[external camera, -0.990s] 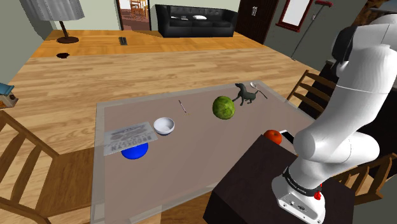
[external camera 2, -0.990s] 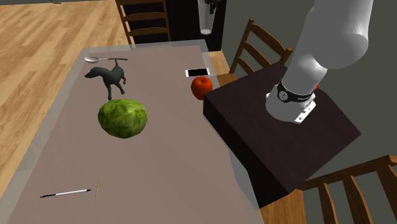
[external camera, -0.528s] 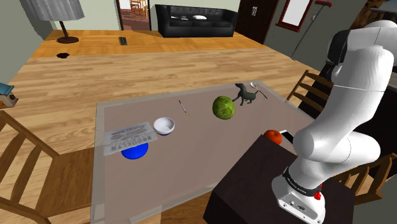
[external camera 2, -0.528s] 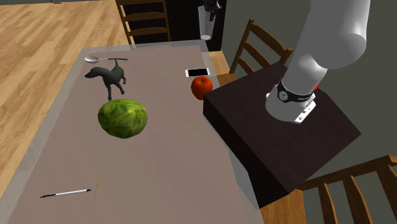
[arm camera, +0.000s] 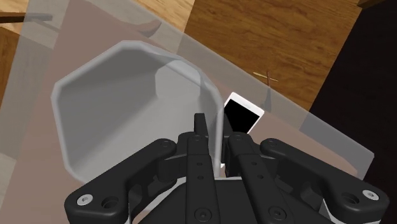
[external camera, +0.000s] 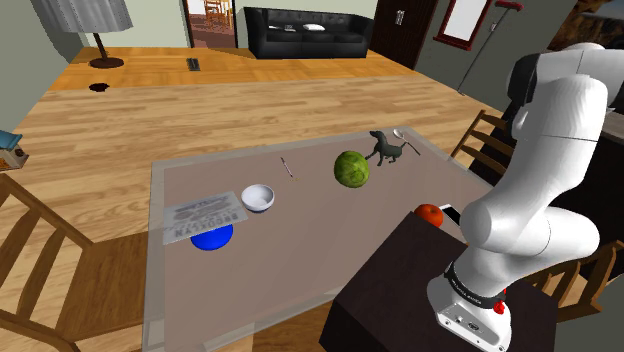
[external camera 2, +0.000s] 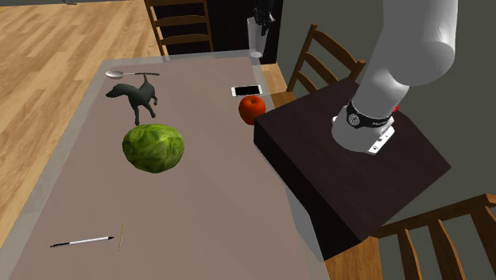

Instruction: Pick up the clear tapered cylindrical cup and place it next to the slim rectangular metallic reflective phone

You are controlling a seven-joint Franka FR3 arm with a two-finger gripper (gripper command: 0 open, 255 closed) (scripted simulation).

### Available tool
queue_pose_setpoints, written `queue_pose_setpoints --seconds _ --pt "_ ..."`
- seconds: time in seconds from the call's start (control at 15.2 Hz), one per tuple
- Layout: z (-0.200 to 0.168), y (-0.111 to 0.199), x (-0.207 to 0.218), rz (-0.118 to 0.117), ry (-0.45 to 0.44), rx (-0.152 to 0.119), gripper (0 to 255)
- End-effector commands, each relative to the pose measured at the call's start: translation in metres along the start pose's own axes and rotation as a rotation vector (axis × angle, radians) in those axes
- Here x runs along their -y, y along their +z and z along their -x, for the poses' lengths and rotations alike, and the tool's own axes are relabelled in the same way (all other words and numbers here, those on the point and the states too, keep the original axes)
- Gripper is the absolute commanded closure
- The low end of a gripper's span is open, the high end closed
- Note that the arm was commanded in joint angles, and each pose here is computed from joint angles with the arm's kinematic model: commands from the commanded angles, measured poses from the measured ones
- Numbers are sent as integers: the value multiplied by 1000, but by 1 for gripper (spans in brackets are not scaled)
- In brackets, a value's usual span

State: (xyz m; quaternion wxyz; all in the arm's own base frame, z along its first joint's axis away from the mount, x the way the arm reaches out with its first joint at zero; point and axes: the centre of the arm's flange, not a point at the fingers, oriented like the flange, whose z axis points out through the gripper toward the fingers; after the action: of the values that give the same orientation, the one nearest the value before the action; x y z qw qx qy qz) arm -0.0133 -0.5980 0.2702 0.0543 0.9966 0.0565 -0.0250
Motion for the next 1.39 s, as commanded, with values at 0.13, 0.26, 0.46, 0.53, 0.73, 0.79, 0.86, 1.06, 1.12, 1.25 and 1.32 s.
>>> queue_pose_setpoints --seconds 0.13,0.26,0.46,0.53,0.73,0.79,0.86,1.06,1.12,1.25,1.32 --pt "0 22 2 1 0 0 255" --pt "-1 32 3 1 0 0 255" --pt "-2 48 5 1 0 0 255" --pt "-2 53 6 1 0 0 255" --pt "-3 69 7 1 0 0 255" --pt "-3 74 8 1 0 0 255" --pt "-3 79 8 1 0 0 255" --pt "-4 95 10 1 0 0 255" --pt "-4 100 11 1 0 0 255" --pt "-5 115 12 1 0 0 255" --pt "-5 115 12 1 0 0 255"
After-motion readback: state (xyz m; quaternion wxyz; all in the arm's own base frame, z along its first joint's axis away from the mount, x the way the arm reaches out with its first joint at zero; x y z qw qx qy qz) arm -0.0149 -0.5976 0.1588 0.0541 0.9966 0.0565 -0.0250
